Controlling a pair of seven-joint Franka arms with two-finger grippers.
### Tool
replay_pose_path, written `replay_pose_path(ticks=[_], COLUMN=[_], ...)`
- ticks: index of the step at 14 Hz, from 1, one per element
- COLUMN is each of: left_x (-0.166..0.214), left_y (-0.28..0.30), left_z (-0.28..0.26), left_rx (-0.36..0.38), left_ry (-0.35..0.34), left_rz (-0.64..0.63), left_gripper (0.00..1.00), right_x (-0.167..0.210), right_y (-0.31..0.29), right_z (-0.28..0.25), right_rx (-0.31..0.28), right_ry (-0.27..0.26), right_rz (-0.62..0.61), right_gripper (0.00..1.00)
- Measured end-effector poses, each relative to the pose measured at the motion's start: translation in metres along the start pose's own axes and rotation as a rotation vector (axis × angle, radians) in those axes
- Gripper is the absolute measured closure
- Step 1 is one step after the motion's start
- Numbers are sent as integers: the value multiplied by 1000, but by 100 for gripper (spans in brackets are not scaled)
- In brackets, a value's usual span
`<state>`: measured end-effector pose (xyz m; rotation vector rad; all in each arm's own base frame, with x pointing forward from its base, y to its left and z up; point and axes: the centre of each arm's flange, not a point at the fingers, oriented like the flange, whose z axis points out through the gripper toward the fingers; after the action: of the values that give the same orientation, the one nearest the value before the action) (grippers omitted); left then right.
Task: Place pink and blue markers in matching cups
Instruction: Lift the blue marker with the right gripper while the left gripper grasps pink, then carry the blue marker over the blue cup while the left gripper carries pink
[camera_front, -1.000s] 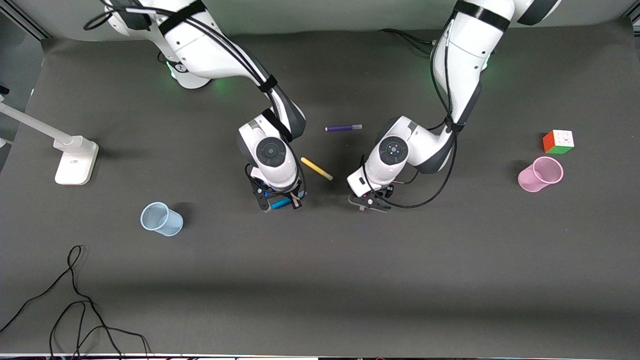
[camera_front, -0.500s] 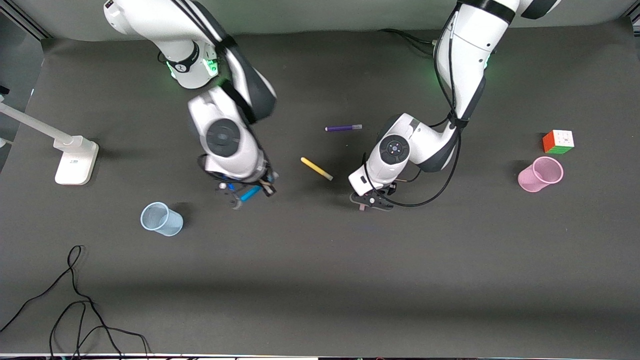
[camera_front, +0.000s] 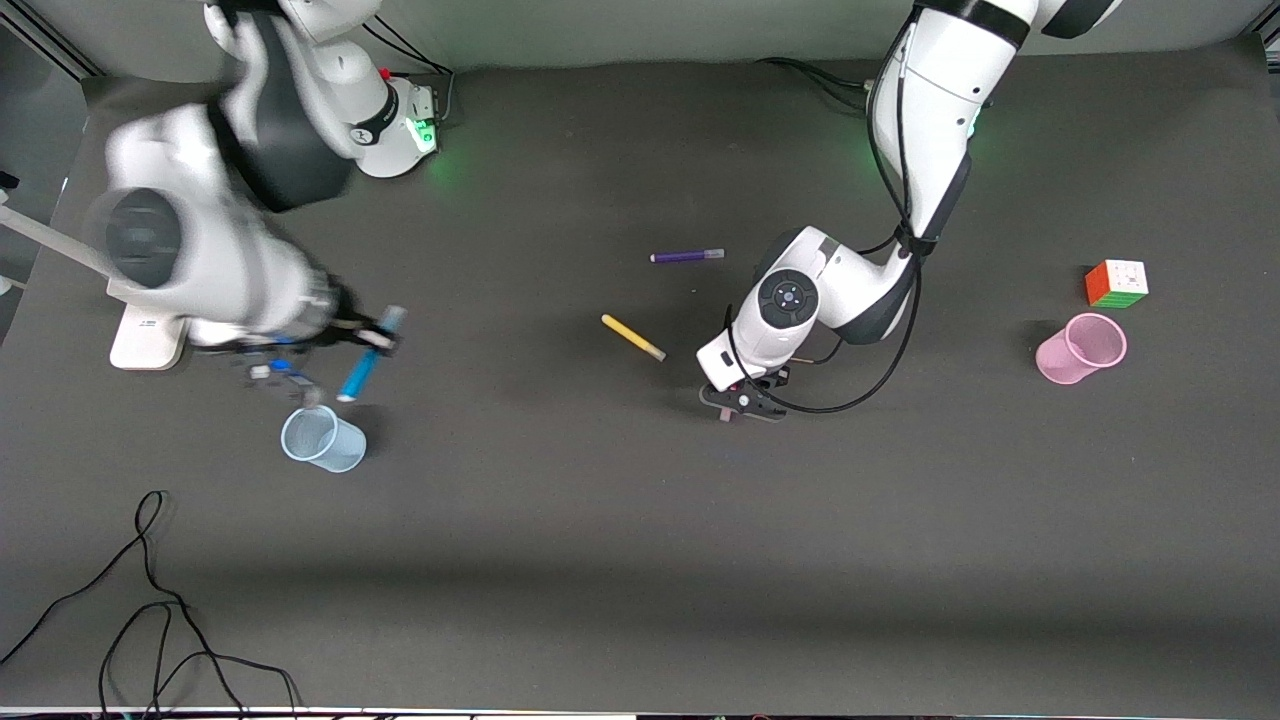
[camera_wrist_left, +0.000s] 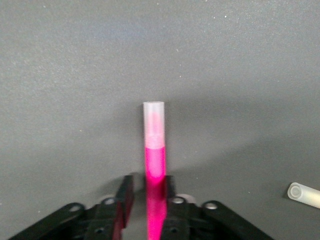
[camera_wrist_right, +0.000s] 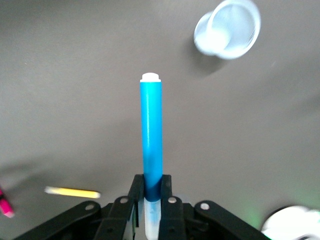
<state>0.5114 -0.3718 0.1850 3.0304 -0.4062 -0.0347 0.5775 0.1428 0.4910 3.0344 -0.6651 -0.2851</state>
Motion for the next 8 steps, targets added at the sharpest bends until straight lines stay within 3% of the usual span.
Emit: replay_pose_path(ticks=[1, 5, 8], left_x=[0, 0, 3], left_y=[1, 1, 0], left_z=[-1, -1, -5], left_rx=[6, 13, 14], left_ry=[4, 7, 15], left_rz=[11, 22, 21], left_gripper=[84, 84, 84], right_x=[15, 62, 71], right_y=[29, 129, 155], right_z=[-8, -20, -18], right_rx=[4, 16, 13], right_ry=[-2, -6, -34], right_rz=[-58, -264, -336], right_gripper=[83, 83, 83])
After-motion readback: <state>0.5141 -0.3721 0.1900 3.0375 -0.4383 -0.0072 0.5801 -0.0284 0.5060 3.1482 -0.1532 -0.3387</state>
